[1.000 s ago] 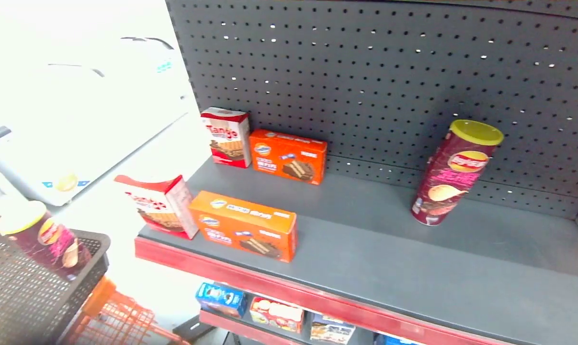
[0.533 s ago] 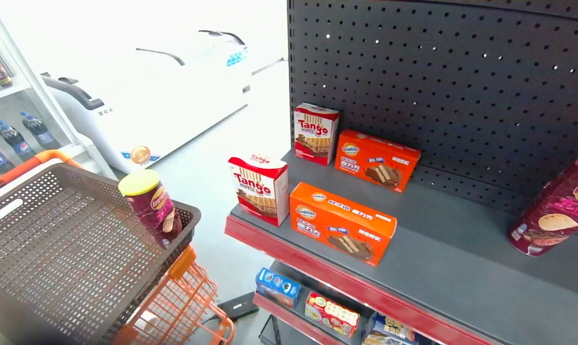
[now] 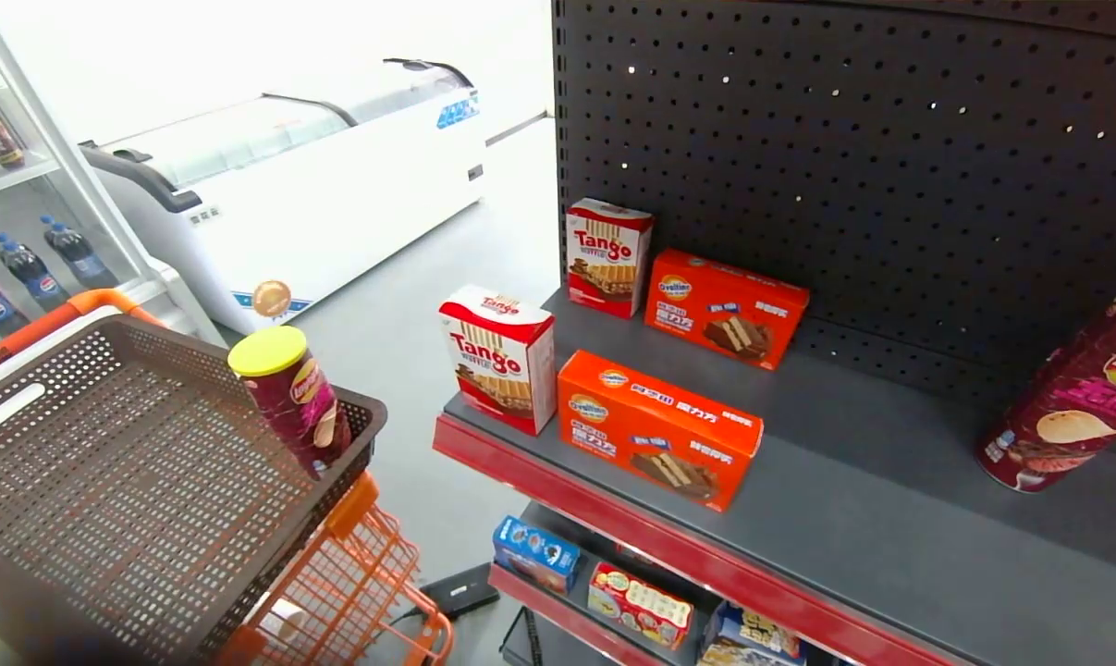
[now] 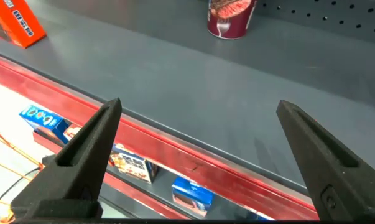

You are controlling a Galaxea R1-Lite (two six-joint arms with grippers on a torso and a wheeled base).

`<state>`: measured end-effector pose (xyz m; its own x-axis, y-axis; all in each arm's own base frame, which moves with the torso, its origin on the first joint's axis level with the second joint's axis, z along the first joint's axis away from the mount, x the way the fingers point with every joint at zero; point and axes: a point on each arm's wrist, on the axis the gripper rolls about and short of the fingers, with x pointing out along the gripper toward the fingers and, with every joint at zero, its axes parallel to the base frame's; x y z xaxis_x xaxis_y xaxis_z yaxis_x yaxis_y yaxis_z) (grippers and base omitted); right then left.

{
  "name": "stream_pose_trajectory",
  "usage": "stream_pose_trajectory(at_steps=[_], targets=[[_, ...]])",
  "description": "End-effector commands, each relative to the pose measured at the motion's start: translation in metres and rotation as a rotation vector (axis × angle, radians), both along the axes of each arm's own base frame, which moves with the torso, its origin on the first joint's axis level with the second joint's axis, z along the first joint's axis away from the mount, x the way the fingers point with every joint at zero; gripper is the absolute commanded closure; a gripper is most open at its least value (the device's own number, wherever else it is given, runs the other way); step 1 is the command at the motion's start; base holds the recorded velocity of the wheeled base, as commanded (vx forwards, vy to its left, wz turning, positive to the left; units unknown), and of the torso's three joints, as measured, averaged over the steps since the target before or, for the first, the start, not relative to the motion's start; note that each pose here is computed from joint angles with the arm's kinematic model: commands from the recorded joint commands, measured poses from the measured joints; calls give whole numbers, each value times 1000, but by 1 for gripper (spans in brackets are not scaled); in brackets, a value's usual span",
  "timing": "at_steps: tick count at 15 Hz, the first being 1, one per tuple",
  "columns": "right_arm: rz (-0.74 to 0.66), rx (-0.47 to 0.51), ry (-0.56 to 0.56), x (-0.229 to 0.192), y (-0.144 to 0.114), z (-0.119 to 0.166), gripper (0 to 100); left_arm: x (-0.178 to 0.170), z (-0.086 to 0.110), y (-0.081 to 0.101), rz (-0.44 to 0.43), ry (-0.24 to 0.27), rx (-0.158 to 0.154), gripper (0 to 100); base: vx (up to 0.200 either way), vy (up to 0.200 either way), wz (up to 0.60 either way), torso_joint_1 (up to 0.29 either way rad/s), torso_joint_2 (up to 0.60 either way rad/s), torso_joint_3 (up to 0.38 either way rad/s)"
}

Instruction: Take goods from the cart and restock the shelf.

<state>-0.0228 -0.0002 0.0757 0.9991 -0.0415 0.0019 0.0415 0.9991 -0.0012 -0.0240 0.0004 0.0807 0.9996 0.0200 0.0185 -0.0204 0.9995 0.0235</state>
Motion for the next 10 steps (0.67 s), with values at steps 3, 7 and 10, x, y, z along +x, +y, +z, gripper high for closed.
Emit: stream_pose_trajectory(at_steps=[3, 7, 10], targets=[[0, 0, -1, 0, 0, 0, 0, 19, 57, 0, -14, 123, 42, 0, 0, 0, 0, 0, 0, 0], [0, 0, 0, 0, 0, 0, 0, 84, 81, 0, -2, 284, 16, 0, 0, 0, 0, 0, 0, 0], [0, 0, -1, 0, 0, 0, 0, 142, 90, 3, 20, 290, 5, 0, 0, 0, 0, 0, 0, 0]])
